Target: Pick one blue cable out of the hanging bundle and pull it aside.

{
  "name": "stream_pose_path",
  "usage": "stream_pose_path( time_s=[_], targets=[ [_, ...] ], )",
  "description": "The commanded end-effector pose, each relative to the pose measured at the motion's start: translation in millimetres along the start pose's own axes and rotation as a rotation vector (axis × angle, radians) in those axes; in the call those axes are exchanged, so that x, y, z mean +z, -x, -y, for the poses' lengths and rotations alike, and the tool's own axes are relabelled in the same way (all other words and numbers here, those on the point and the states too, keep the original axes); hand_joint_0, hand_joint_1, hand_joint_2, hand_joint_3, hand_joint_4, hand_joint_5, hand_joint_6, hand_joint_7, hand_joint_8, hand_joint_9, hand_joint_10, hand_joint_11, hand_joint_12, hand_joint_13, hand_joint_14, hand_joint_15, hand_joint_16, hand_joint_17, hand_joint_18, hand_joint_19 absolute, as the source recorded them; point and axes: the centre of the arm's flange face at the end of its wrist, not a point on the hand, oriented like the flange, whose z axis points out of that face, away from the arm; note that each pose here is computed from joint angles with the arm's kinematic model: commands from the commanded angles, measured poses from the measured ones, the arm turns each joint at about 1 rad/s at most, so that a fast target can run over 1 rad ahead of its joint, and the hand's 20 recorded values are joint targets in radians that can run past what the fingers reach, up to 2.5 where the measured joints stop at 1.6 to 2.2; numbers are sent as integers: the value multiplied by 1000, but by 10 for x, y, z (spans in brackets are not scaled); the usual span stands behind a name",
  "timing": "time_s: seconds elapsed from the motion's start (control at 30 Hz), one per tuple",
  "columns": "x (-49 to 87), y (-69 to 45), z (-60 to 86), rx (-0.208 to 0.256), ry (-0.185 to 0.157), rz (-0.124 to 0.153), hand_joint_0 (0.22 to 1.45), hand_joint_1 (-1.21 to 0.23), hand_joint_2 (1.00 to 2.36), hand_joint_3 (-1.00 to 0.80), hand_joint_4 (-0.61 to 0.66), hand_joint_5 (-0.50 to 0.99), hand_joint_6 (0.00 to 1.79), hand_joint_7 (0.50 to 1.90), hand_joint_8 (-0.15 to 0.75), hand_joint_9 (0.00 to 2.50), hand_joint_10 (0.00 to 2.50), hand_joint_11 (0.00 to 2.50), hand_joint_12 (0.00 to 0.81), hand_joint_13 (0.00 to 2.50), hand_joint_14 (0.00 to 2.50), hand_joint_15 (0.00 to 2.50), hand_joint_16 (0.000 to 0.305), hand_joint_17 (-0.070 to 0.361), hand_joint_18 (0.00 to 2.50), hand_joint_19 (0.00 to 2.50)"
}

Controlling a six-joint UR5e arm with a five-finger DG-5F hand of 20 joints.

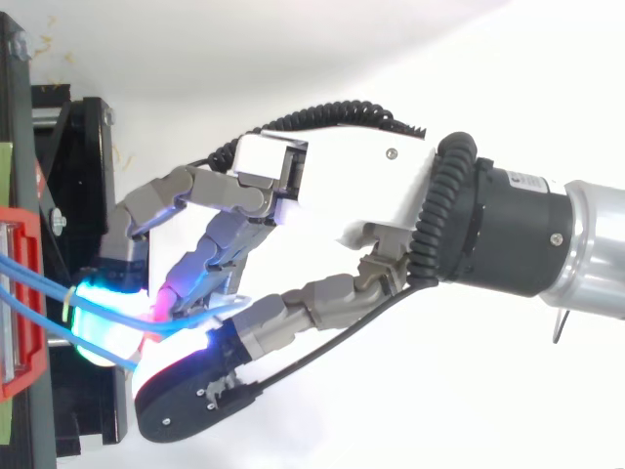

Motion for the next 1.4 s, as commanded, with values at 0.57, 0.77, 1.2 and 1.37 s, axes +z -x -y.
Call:
stream_pose_path(
  time_s=[0.57, 0.77, 1.2, 1.37],
  targets=[
    [-23, 27, 11, -4, -24, -2, 609, -827, 1013, -49, -5, -88, 925, 946, 292, 1067, 11, 302, 413, 1002, 18, 477, 64, 144, 911, 733],
    [-28, 30, -17, -3, -22, -2, 455, -638, 1531, -156, -81, -67, 918, 906, 307, 1070, 8, 170, 452, 1028, 15, 431, 77, 174, 992, 721],
    [-79, 64, -63, -12, -47, -1, 492, -530, 1004, -301, 1, -84, 900, 888, 313, 1033, 7, 199, 459, 994, 16, 460, 77, 173, 933, 739],
    [-75, 62, -53, -12, -47, -1, 468, -534, 1006, -390, -8, -91, 901, 922, 280, 1007, 9, 232, 422, 952, 20, 488, 67, 150, 850, 792]
  ],
)
